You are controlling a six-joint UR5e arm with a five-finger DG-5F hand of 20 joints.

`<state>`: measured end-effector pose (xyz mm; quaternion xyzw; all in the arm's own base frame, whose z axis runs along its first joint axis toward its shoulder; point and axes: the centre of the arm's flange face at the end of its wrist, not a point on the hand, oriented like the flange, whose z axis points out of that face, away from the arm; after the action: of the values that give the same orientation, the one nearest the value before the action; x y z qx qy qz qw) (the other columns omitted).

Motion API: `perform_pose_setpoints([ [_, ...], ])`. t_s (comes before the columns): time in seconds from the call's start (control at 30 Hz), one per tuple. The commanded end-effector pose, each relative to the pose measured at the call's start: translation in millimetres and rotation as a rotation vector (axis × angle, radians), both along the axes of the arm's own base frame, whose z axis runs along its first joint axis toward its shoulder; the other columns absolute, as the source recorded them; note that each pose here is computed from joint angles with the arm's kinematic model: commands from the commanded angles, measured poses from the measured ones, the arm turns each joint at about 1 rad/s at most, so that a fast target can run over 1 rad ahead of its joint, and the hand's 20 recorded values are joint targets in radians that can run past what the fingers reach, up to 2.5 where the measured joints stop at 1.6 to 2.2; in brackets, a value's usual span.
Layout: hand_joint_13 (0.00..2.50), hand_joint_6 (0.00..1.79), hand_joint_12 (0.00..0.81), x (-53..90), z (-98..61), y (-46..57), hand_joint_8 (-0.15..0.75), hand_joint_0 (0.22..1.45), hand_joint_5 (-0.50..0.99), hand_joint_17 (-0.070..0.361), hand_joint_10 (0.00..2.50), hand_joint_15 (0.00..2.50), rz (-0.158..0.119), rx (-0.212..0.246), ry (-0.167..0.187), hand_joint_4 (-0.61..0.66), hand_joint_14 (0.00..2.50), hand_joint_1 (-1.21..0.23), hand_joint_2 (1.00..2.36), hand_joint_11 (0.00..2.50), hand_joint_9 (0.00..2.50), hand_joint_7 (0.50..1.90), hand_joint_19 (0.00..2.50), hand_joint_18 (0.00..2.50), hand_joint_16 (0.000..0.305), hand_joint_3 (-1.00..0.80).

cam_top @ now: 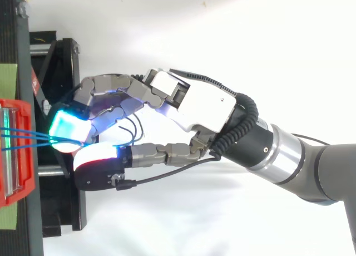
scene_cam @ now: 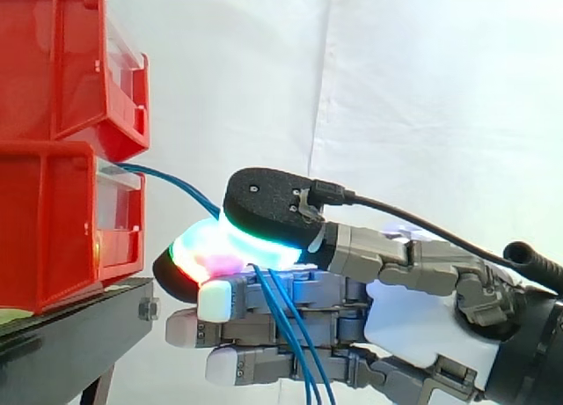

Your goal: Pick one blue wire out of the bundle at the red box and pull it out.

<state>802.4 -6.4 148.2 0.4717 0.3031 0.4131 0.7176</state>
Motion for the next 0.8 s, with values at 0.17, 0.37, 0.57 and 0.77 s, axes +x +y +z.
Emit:
perform_pose_setpoints([
  [0.17,0.55,0.50,0.349,-0.4,-1.4,0.1,0.219,0.55,-0.04,0.099,0.02,0.44,-0.001,-0.002,0.005,0.25,0.02,-0.61,1.01,0.51,0.96,1.42,0.57,0.47,0.044,-0.39],
  [0.37,0.56,0.73,0.351,-0.3,0.0,0.1,0.239,0.58,-0.10,0.097,0.02,0.44,-0.001,-0.001,0.002,0.17,0.02,-0.71,1.01,0.60,0.98,1.14,0.56,0.48,0.043,-0.31],
  [0.57,0.59,0.86,0.388,-0.4,-1.2,0.1,0.275,0.60,-0.14,0.111,0.02,0.44,-0.001,-0.001,0.003,0.16,0.02,-0.76,1.01,0.66,0.98,1.05,0.52,0.55,0.050,-0.15],
  [0.77,0.60,0.84,0.390,-0.1,0.5,0.2,0.267,0.62,-0.15,0.112,0.02,0.43,-0.001,-0.001,-0.002,0.21,0.01,-0.80,1.01,0.62,0.96,0.96,0.51,0.56,0.050,-0.15],
])
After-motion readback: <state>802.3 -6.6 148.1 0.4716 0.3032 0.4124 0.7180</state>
